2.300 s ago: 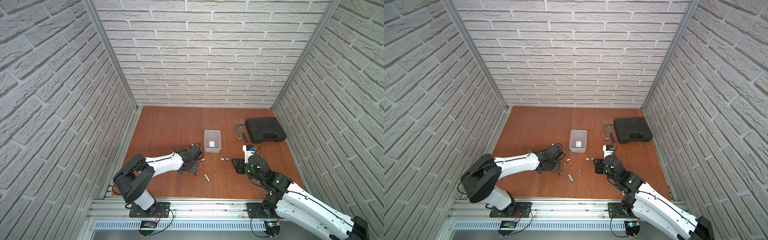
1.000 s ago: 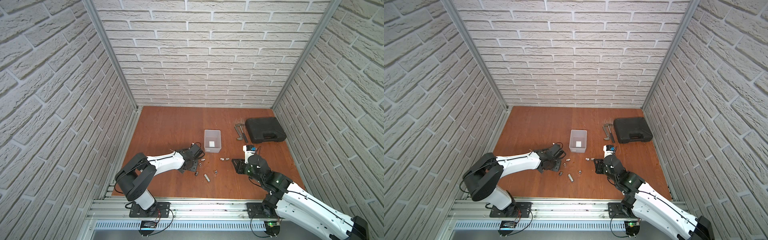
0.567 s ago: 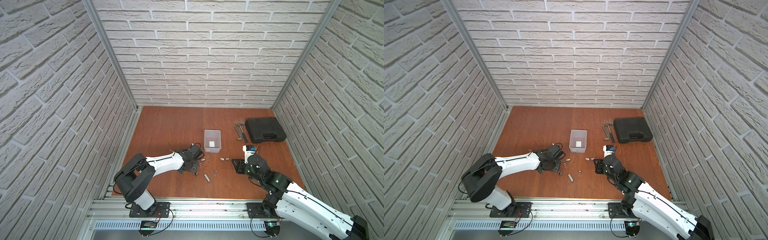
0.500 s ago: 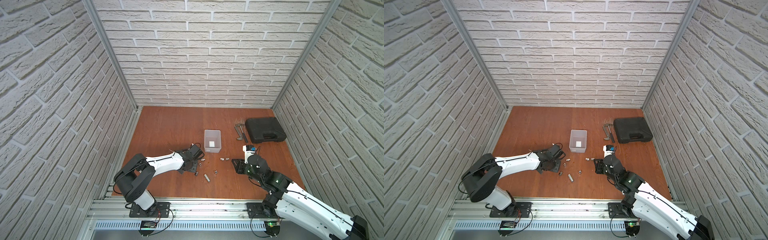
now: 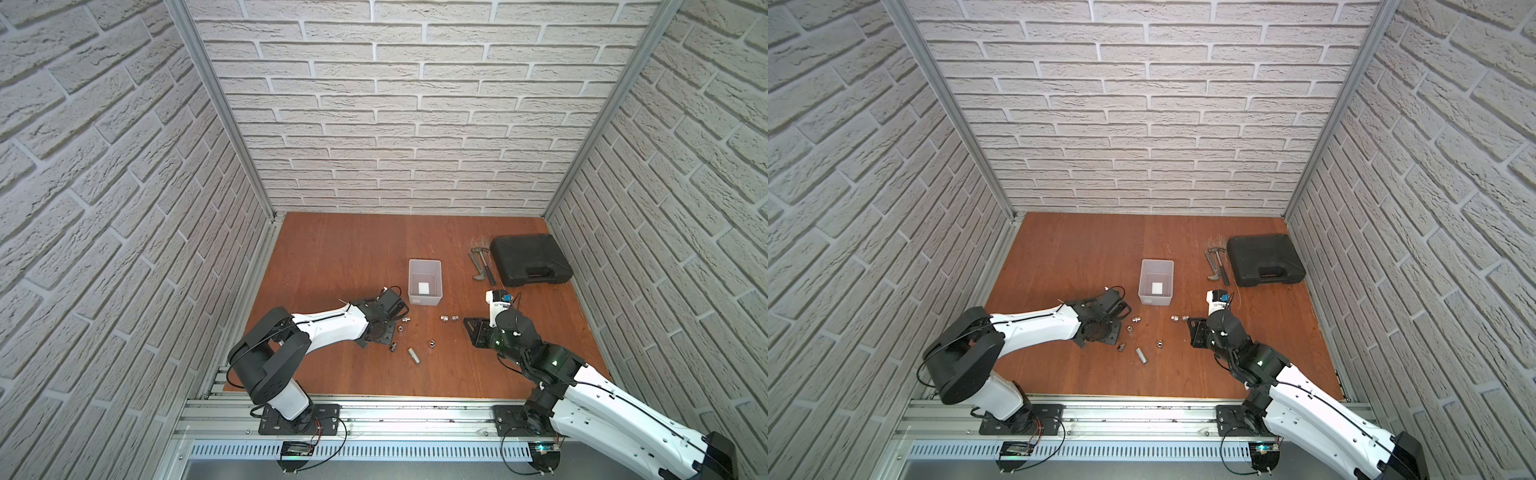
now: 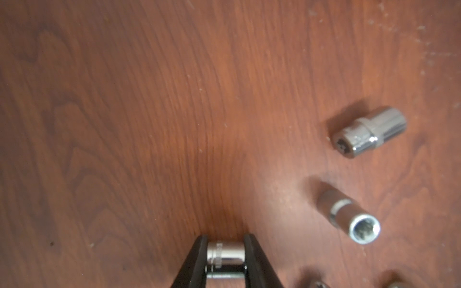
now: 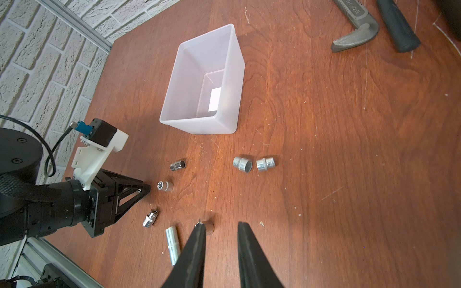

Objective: Put the socket on the desktop into the storage box
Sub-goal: Pick up the socket head at the center of the board.

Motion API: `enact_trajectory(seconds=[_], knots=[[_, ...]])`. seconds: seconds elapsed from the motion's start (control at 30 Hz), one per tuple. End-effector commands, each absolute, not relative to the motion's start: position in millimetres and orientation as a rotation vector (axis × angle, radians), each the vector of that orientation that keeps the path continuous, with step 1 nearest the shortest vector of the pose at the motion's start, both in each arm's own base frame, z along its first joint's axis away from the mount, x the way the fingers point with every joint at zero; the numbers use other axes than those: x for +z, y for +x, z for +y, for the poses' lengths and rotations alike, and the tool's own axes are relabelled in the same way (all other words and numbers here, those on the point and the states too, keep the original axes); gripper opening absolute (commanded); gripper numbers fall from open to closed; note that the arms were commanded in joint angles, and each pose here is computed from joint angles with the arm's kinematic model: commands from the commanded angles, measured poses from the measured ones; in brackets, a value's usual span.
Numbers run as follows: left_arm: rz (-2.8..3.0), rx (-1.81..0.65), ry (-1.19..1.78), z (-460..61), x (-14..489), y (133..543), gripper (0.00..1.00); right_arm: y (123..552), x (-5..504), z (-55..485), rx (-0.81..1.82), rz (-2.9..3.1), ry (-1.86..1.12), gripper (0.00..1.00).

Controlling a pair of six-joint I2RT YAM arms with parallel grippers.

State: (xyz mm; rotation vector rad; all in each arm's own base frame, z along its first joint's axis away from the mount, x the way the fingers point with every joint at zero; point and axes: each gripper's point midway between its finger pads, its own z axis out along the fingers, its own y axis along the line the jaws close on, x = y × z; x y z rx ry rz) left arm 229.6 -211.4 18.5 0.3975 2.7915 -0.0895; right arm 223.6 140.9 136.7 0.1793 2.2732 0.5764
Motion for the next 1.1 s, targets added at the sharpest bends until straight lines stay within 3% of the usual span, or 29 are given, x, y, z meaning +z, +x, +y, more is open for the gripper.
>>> enact_trajectory(seconds=[0.0, 0.23, 0.33, 1.07], knots=[[2.798, -0.100, 0.401, -210, 23, 223, 0.26, 225, 137, 142, 0.594, 2.253, 0.194, 0.28], [2.747, -0.126, 0.398, -211, 42, 227, 0.13, 223, 136, 139, 0.585, 2.254, 0.208, 0.28], [2.724, -0.162, 0.413, -217, 52, 230, 0.00, 223, 136, 139, 0.586, 2.256, 0.211, 0.28], [2.433, -0.440, 0.453, -292, 174, 324, 0.00, 222, 116, 143, 0.565, 2.339, 0.226, 0.26]])
